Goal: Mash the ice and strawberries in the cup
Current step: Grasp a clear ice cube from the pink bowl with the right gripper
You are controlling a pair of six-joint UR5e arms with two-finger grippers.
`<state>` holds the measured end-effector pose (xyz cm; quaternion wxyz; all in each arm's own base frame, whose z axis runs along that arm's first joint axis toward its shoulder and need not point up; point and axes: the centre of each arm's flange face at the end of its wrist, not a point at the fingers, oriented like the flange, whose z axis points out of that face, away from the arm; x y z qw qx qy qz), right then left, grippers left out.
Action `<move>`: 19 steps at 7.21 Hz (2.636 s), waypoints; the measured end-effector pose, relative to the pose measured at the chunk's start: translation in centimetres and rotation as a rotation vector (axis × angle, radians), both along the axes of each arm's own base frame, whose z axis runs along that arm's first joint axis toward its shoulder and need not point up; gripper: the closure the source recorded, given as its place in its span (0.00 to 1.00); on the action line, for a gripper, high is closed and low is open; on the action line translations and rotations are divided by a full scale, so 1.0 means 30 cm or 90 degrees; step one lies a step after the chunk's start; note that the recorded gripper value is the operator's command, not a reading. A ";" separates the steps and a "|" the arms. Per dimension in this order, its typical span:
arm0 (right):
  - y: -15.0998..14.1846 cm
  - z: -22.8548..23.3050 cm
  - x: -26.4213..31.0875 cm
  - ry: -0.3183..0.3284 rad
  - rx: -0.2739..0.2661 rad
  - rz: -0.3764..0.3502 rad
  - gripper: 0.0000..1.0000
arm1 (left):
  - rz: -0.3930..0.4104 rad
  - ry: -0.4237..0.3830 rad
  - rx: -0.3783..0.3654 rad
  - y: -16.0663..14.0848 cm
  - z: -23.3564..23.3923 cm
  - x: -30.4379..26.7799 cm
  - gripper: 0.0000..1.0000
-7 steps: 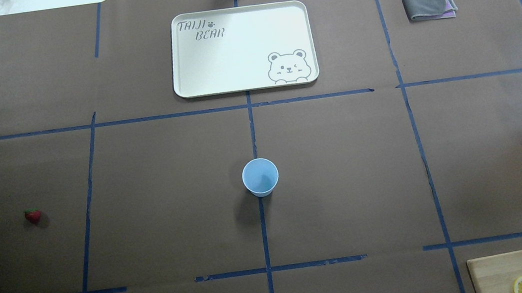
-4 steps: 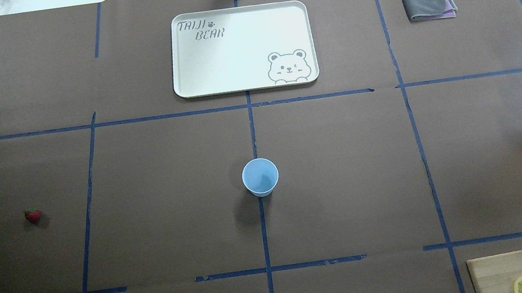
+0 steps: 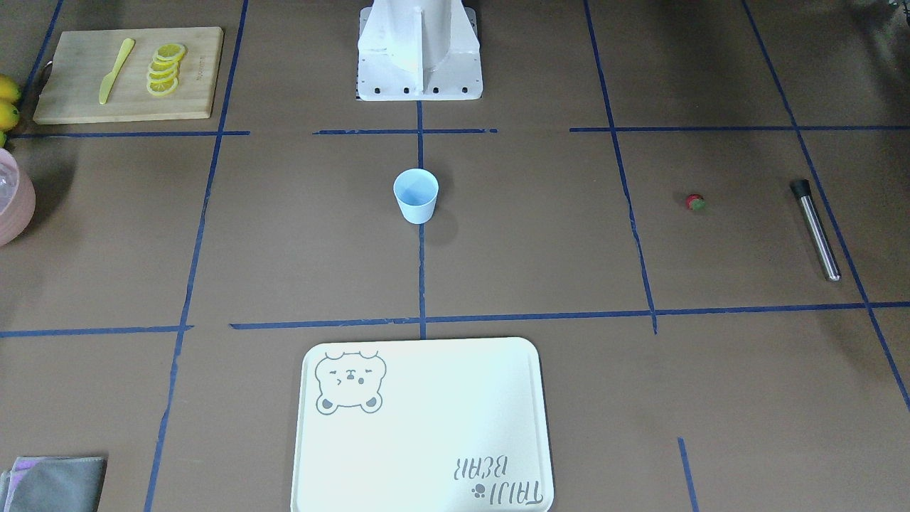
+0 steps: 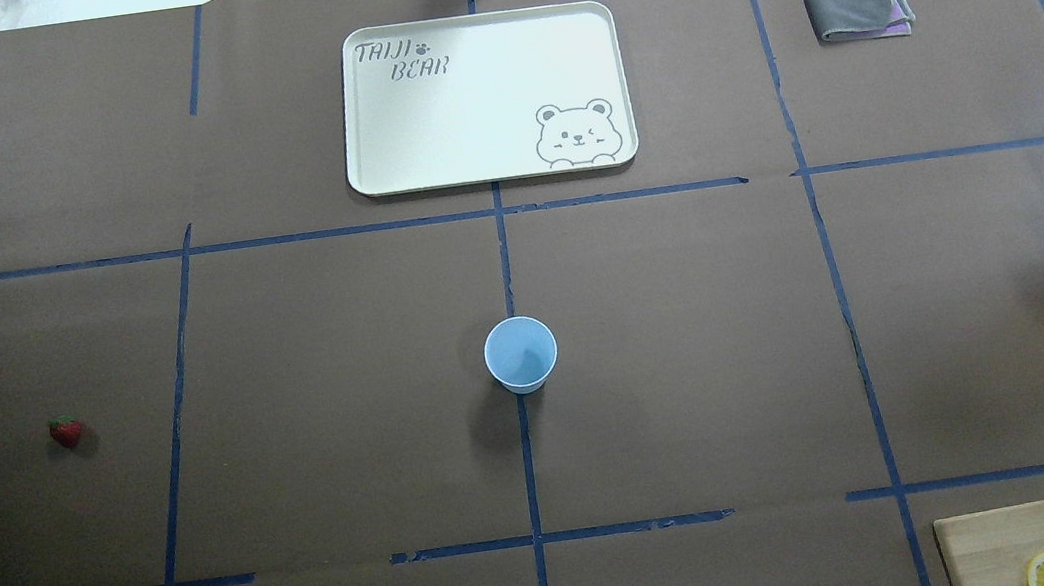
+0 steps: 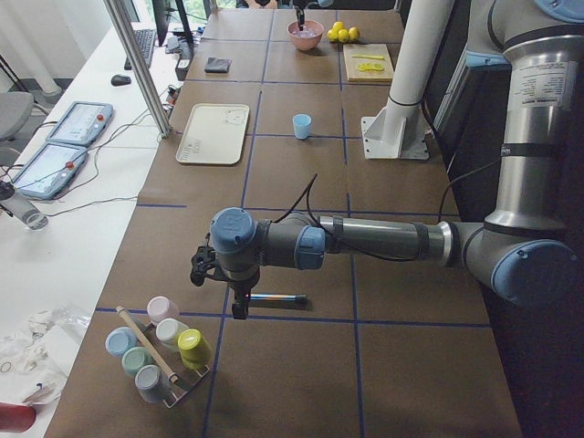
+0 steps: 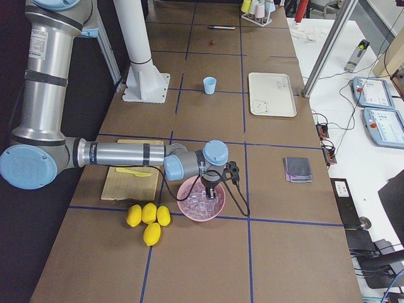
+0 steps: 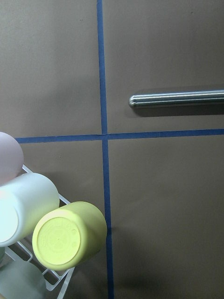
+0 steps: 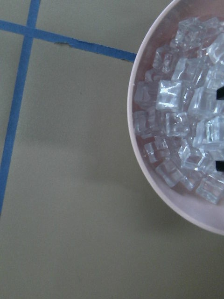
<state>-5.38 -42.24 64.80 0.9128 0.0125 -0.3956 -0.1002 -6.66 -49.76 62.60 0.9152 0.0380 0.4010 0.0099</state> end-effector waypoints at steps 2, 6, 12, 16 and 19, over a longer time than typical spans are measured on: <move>0.003 0.003 -0.008 0.003 0.000 -0.004 0.47 | 0.000 0.001 0.000 0.000 -0.001 0.000 0.00; -0.001 0.001 -0.047 0.013 0.006 -0.019 0.47 | 0.000 0.001 0.001 0.002 -0.002 0.000 0.00; 0.016 0.026 -0.049 0.017 -0.004 -0.023 0.47 | 0.000 0.004 0.000 0.002 -0.004 0.001 0.00; 0.023 0.045 -0.065 0.019 -0.011 -0.031 0.47 | 0.000 0.005 0.001 0.002 -0.005 0.002 0.00; 0.024 0.055 -0.072 0.020 -0.015 -0.034 0.71 | 0.000 0.006 0.002 0.002 -0.008 0.002 0.00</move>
